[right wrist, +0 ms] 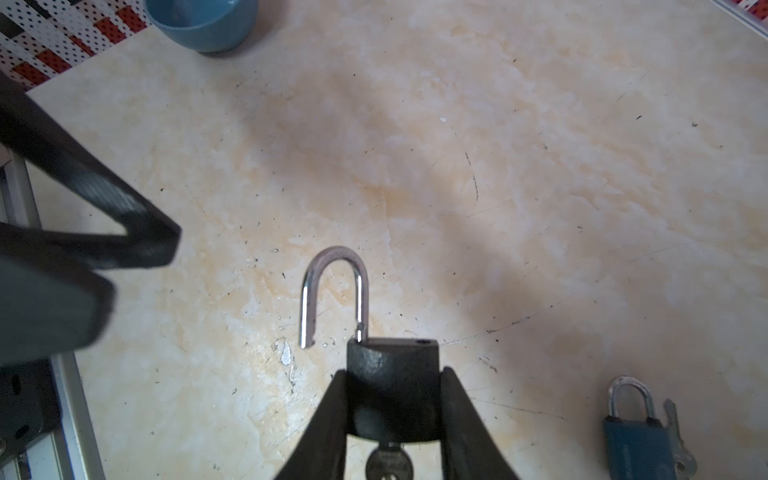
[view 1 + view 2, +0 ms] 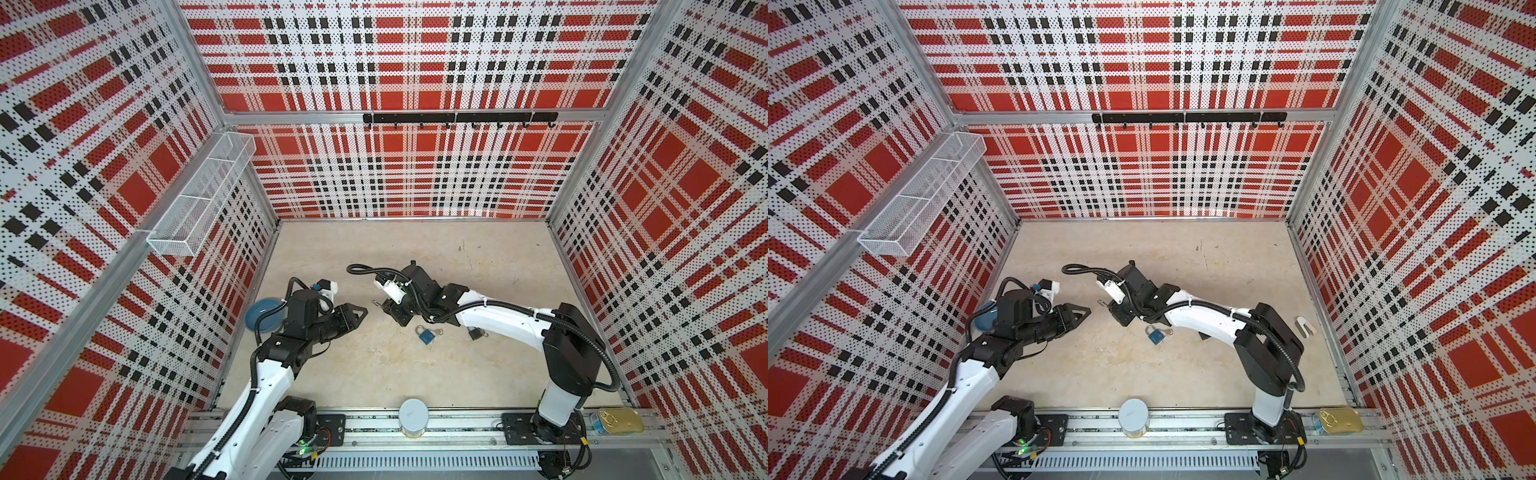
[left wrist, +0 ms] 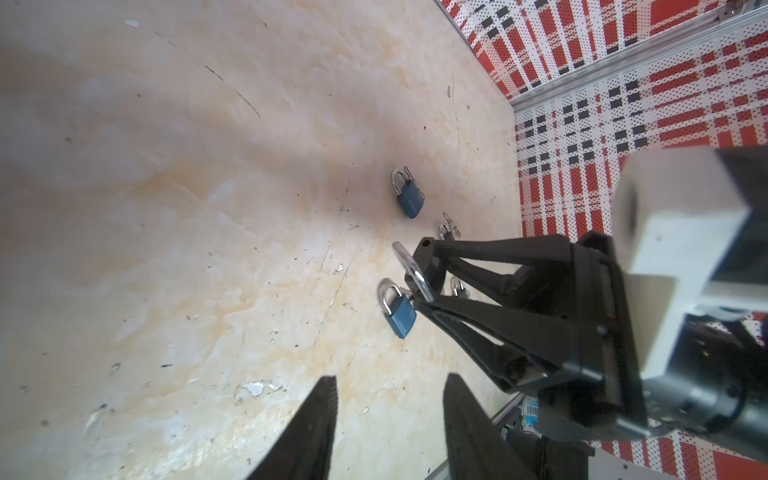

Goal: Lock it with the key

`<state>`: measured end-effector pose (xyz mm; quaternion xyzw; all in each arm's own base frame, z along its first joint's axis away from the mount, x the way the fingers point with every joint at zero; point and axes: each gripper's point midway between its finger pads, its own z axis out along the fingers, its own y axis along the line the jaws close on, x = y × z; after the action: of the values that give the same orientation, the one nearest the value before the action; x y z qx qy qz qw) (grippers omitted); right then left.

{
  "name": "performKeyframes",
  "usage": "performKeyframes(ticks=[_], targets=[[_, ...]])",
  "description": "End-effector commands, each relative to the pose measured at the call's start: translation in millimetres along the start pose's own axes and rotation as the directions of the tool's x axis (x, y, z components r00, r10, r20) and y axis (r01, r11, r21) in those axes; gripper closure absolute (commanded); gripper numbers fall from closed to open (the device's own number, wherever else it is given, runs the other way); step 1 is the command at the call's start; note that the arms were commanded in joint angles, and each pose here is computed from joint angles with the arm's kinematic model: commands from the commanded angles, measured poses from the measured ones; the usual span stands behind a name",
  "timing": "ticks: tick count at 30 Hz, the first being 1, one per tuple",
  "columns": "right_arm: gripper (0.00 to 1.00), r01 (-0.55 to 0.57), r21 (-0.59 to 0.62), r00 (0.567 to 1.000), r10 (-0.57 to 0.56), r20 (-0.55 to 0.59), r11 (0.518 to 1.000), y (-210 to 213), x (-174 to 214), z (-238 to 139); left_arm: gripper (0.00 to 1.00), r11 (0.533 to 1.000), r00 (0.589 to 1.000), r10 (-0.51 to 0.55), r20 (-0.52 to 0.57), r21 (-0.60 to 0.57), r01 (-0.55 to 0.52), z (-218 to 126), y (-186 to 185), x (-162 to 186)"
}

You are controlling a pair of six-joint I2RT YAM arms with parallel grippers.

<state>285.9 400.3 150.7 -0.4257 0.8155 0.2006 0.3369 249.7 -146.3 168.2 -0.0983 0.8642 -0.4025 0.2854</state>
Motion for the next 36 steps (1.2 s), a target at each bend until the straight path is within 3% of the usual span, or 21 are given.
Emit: performKeyframes(ticks=[1, 19, 36], targets=[[0.84, 0.000, 0.019, 0.999, -0.001, 0.044, 1.000, -3.2, -10.9, -12.8, 0.55, 0.999, 0.998, -0.005, 0.060, 0.045, 0.003, 5.6, -13.4, -13.5], [0.85, -0.005, 0.012, 0.998, 0.004, 0.056, 1.000, -1.7, -12.5, -16.4, 0.55, 0.998, 0.996, -0.019, 0.084, 0.056, 0.014, 28.2, -19.7, -31.4], [0.86, -0.007, 0.010, 0.998, 0.006, 0.067, 1.000, -1.0, -17.0, -17.2, 0.62, 0.998, 0.999, 0.005, 0.039, 0.069, -0.007, 46.2, -28.6, -23.4]])
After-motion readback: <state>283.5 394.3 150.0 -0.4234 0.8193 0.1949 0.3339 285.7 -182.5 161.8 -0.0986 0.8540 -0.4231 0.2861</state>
